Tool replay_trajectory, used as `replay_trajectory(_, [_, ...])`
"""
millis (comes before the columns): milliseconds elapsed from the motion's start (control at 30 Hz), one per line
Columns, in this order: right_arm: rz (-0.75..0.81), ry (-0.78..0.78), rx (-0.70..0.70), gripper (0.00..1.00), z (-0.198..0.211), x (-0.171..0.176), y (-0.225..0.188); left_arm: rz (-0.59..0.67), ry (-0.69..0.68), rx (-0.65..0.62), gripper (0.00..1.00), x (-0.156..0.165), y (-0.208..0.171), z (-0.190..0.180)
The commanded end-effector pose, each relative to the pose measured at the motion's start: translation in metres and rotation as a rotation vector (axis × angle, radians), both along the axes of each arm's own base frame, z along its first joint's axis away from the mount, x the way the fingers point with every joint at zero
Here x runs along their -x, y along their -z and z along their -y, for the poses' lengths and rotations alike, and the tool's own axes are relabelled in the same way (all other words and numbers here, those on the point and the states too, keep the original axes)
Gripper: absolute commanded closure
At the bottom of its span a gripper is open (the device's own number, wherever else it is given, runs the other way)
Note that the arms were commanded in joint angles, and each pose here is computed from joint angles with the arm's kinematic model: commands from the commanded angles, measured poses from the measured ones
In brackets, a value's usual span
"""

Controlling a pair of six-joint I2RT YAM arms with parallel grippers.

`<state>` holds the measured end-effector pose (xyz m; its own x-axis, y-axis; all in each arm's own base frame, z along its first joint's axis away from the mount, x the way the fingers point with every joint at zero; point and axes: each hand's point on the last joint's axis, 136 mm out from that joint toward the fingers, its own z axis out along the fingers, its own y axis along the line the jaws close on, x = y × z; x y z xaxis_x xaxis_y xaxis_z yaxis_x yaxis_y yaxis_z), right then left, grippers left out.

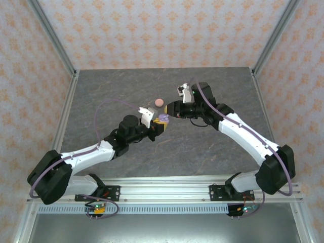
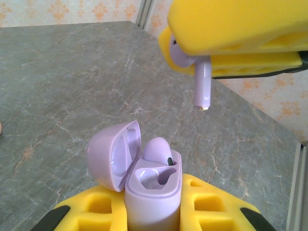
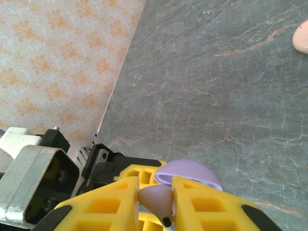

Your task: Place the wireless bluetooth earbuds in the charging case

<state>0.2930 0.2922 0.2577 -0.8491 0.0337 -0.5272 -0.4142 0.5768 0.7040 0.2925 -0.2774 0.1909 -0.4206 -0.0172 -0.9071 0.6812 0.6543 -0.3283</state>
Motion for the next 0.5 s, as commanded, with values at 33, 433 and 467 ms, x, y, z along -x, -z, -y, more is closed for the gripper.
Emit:
replay_trajectory(33, [0.088, 0.009, 0.003, 0.76, -0.0026, -0.0010, -0.0240, 0.043, 0.054, 0.075, 0.91, 0.0040, -0.0190, 0.0115])
replay_trajectory(433, [0.100, 0.002, 0.027, 0.76, -0.0080, 0.0027, -0.0209, 0.041, 0.056, 0.106, 0.91, 0.0033, -0.0267, 0.0135])
replay_trajectory(467, [0.098, 0.001, 0.030, 0.76, -0.0081, 0.0030, -0.0197, 0.038, 0.054, 0.107, 0.91, 0.0031, -0.0269, 0.0135])
